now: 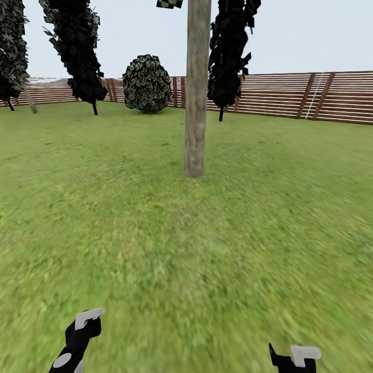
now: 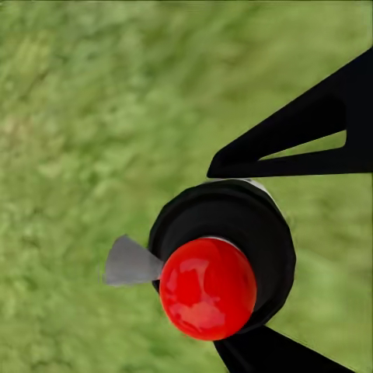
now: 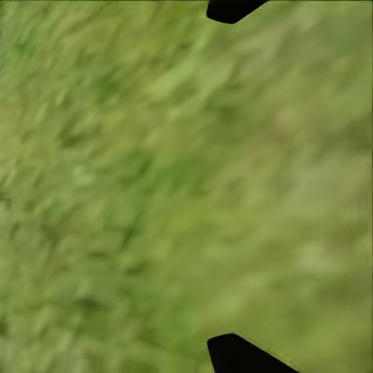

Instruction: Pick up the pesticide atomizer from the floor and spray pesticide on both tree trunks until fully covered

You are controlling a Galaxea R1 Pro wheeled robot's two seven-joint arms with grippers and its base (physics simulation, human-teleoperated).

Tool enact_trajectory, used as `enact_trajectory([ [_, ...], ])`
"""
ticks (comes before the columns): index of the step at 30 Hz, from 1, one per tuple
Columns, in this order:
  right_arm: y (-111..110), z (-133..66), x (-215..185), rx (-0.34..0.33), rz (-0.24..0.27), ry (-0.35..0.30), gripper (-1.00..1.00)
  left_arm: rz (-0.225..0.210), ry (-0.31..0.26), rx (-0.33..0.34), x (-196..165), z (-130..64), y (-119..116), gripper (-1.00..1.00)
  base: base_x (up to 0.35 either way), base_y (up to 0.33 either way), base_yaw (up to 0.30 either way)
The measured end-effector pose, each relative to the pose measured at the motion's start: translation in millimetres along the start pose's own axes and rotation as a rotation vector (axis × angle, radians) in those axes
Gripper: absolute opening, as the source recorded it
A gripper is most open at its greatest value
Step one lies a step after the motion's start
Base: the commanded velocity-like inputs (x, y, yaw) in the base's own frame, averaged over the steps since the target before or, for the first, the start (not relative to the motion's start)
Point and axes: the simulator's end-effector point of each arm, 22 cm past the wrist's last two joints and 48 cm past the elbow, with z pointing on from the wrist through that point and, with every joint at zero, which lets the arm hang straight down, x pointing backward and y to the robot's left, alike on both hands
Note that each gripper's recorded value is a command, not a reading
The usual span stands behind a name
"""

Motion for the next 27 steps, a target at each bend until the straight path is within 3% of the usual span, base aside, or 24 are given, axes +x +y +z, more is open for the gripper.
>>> enact_trajectory([
  [27,1.9,0.1,-0.6,-0.002,0.001,-0.001,1.0,0.001,0.0,-0.001,-0.1,0.1,0.7,-1.0,0.338,0.137,0.0],
])
